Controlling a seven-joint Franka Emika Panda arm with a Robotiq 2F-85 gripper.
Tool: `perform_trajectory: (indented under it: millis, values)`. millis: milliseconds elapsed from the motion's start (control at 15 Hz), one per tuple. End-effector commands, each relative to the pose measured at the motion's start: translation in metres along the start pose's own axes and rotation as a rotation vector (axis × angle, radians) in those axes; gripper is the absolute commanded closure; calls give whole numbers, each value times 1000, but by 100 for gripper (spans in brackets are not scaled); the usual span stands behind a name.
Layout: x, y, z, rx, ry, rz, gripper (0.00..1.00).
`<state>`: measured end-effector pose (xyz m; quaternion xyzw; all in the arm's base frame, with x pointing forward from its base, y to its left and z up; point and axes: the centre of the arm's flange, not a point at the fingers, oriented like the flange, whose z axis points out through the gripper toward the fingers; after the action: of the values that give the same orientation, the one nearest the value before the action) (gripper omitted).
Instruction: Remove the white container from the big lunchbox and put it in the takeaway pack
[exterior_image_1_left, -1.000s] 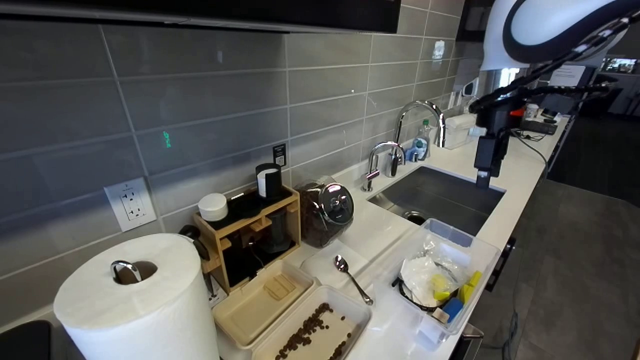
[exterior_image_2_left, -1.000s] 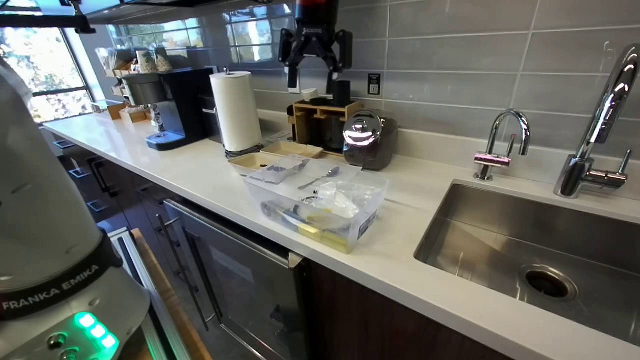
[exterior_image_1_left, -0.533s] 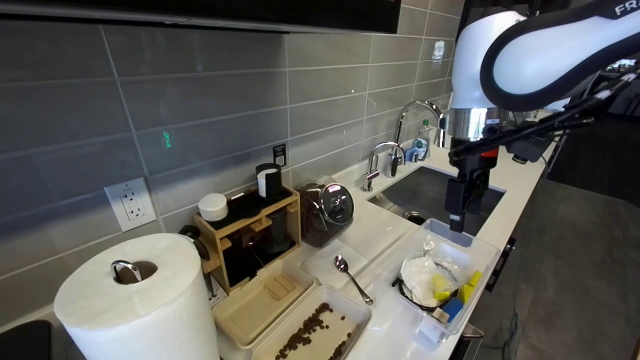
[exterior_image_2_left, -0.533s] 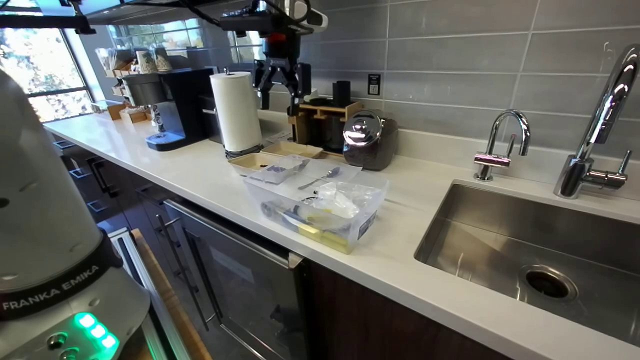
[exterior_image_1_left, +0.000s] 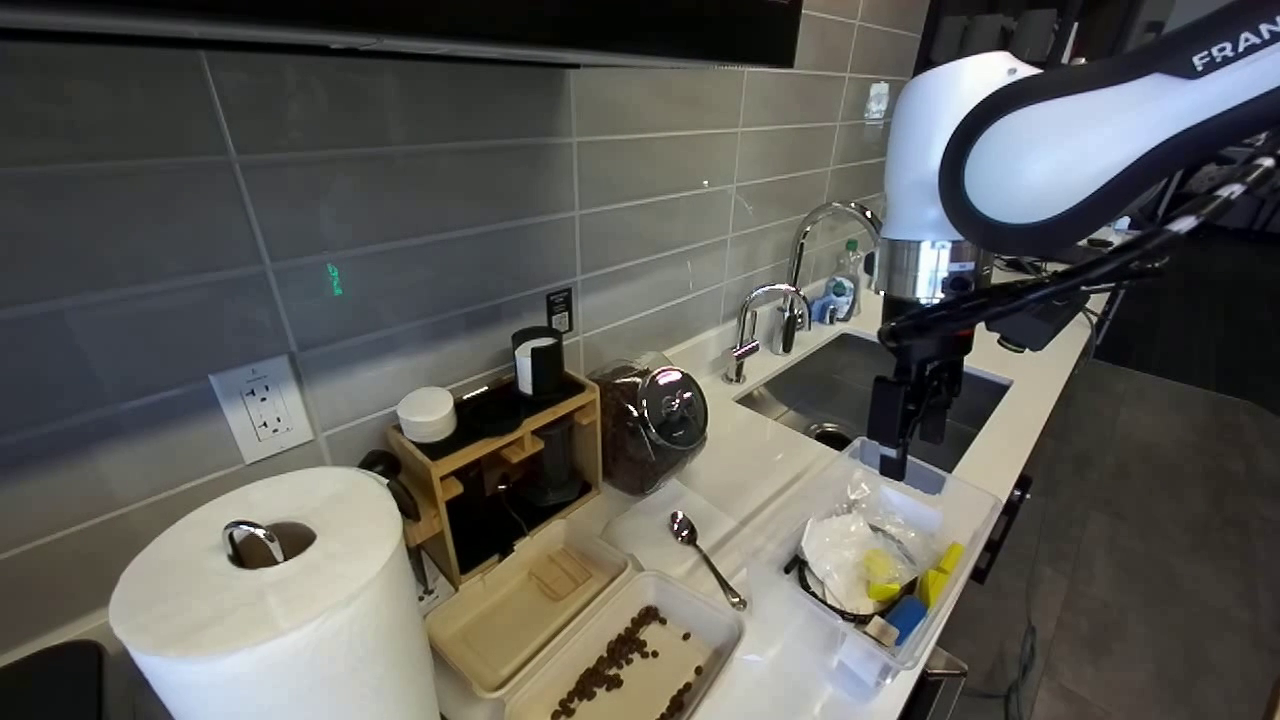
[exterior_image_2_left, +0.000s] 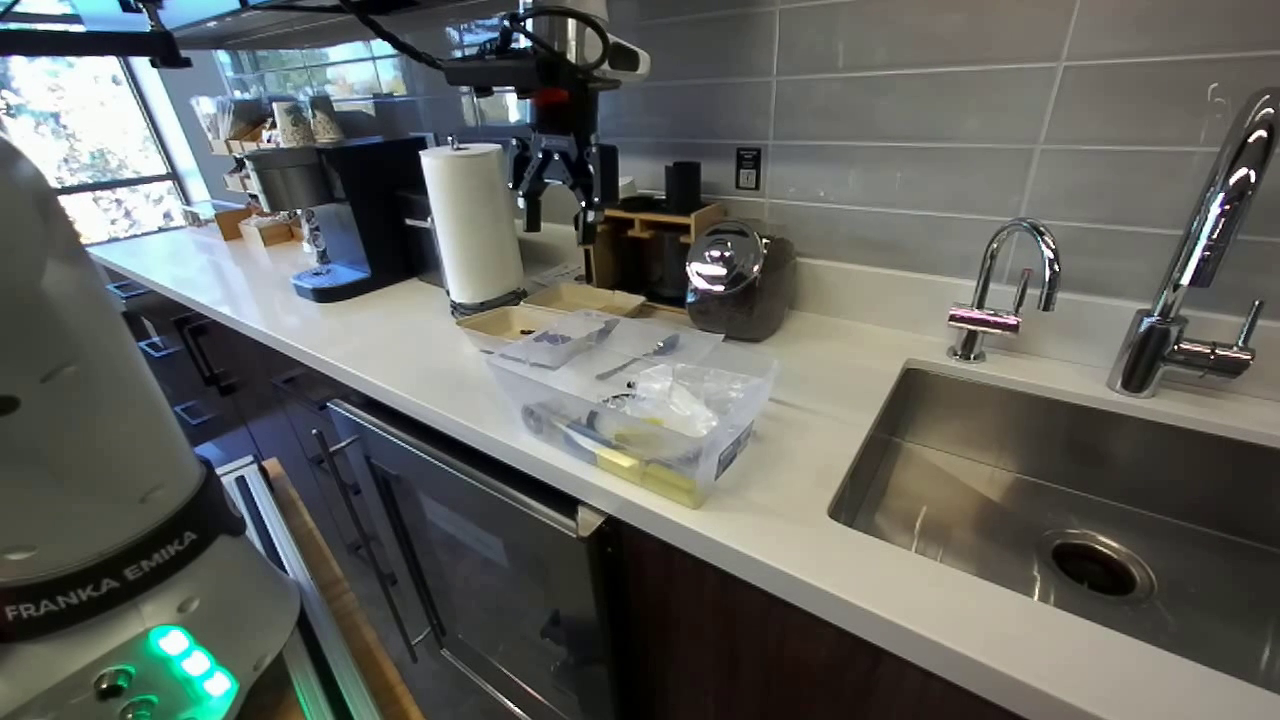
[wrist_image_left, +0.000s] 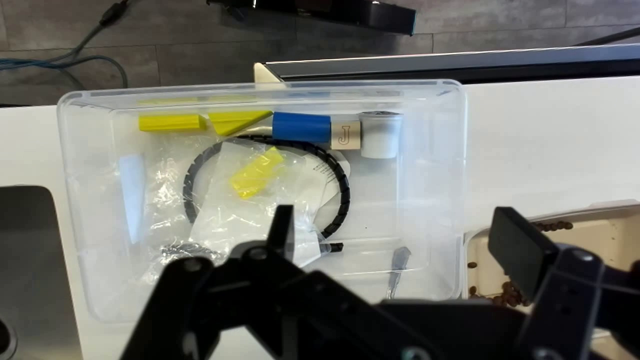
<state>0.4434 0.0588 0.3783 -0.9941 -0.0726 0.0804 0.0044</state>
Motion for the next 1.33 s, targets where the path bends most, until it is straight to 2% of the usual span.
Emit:
perform_trajectory:
  millis: [0,67,400,1133,1267]
  values:
    - [6,3,3,3,31,32,0]
    - [12,0,12,26,49,46,0]
    - [25,-17,51,27,96,57,0]
    - [20,-27,140,30,23,78,0]
    - [18,-30,151,43,5,81,20]
